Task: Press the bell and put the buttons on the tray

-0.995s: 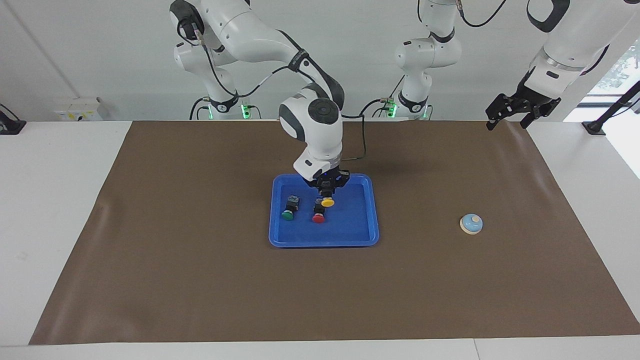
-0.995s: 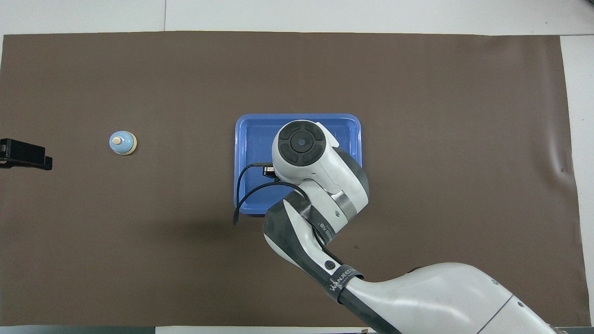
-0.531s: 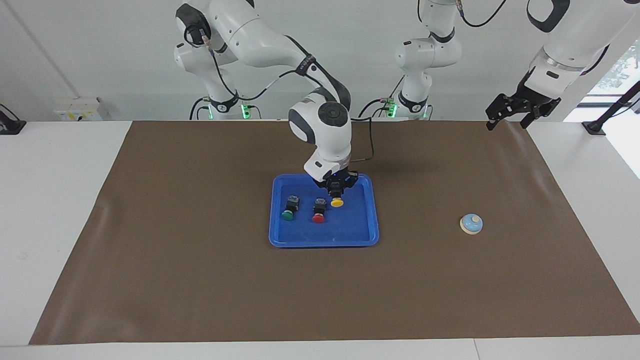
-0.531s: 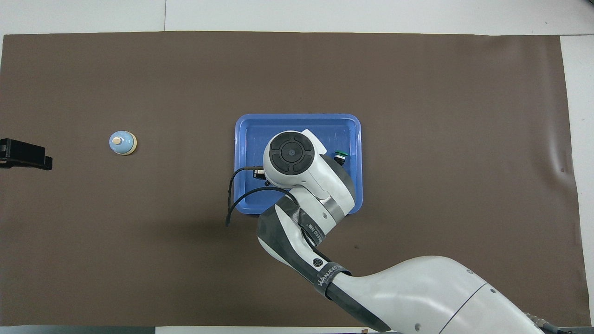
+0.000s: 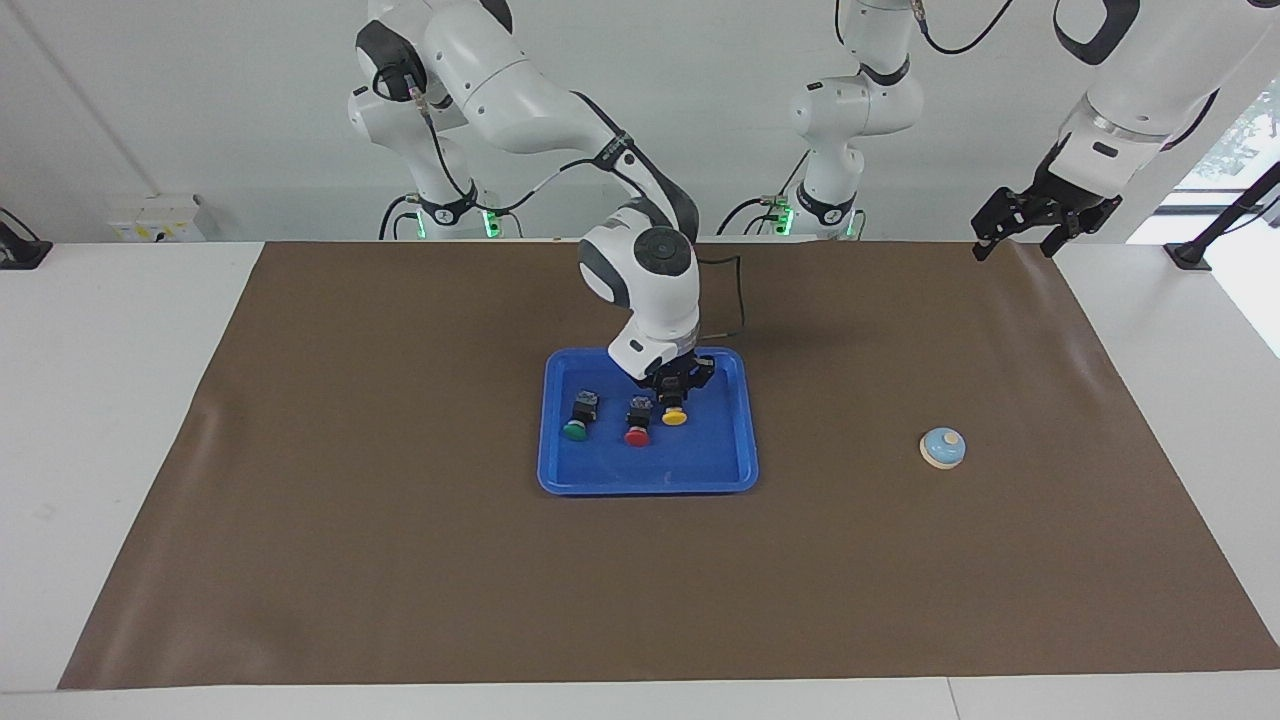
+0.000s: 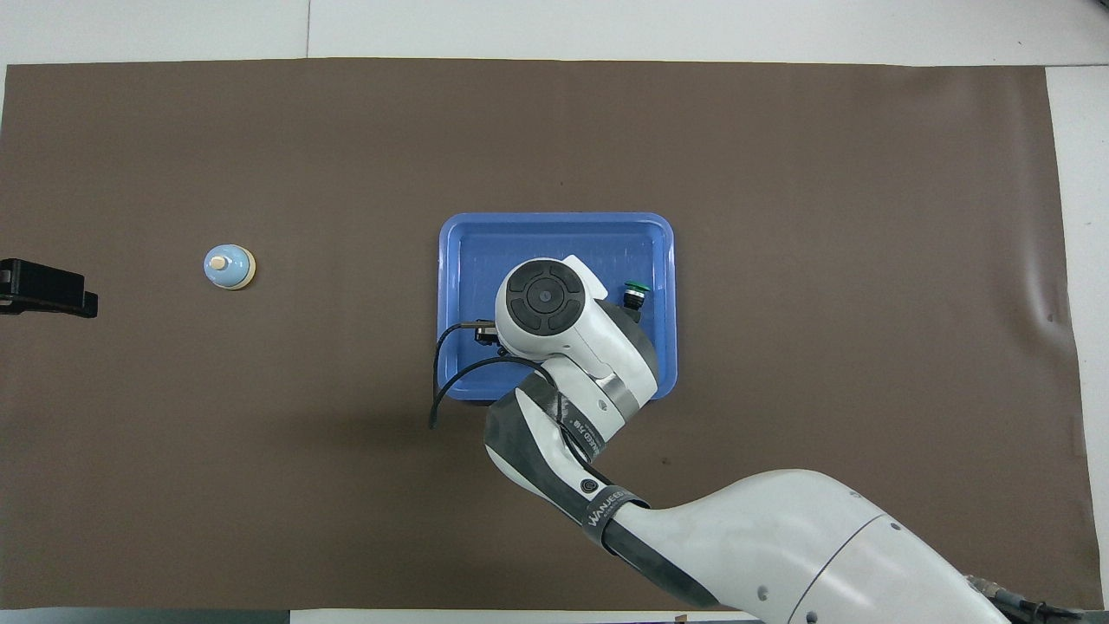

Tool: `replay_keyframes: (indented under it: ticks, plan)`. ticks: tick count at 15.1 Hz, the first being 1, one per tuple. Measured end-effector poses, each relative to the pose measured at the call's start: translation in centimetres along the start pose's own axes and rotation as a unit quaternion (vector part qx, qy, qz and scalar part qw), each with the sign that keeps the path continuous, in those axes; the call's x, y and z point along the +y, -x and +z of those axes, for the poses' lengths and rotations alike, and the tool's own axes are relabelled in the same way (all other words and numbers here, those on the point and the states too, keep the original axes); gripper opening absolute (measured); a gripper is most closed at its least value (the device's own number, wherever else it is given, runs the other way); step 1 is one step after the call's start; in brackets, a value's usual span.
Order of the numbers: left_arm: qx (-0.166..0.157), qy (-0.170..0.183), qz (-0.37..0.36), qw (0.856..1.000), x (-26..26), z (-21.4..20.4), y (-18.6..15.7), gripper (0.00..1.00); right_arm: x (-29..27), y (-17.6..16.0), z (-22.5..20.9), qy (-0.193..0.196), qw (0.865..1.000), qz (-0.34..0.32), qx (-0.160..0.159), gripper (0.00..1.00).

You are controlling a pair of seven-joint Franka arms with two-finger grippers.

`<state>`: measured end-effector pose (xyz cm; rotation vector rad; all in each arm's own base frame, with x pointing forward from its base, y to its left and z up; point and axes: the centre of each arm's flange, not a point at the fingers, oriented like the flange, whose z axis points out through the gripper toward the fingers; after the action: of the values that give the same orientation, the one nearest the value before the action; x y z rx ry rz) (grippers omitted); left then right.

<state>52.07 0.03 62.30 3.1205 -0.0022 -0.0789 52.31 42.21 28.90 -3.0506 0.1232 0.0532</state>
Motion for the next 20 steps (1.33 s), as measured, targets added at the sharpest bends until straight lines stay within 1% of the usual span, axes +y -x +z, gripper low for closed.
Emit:
replay_keyframes:
  ticks: [1,2,3,5,7,10,13,15,20]
  plan:
    - [0.0,0.0,0.0,1.0,0.0,0.0,0.0,1.0,0.0,0.0,-0.1,0.0,1.0,0.007,0.0,0.85]
    - [0.0,0.0,0.0,1.0,0.0,0.0,0.0,1.0,0.0,-0.1,-0.4,0.002,1.0,0.015,-0.001,0.98]
    - [0.0,0.0,0.0,1.0,0.0,0.0,0.0,1.0,0.0,-0.2,-0.9,0.004,1.0,0.021,-0.002,1.0]
    - [0.0,0.0,0.0,1.0,0.0,0.0,0.0,1.0,0.4,-0.9,-3.2,0.006,0.999,0.034,0.003,1.0]
    - [0.0,0.0,0.0,1.0,0.0,0.0,0.0,1.0,2.2,-2.4,-7.1,0.007,0.998,0.054,0.016,1.0]
    - [0.0,0.0,0.0,1.0,0.0,0.0,0.0,1.0,8.2,-5.2,-14.4,0.012,0.994,0.108,0.029,1.0]
    - [0.0,0.0,0.0,1.0,0.0,0.0,0.0,1.0,13.7,-6.2,-20.6,0.014,0.99,0.135,0.041,1.0]
    - [0.0,0.0,0.0,1.0,0.0,0.0,0.0,1.0,16.7,-6.4,-23.2,0.024,0.991,0.125,0.041,1.0]
    - [0.0,0.0,0.0,1.0,0.0,0.0,0.0,1.0,25.4,-6.5,-28.3,0.051,0.998,0.039,0.023,1.0]
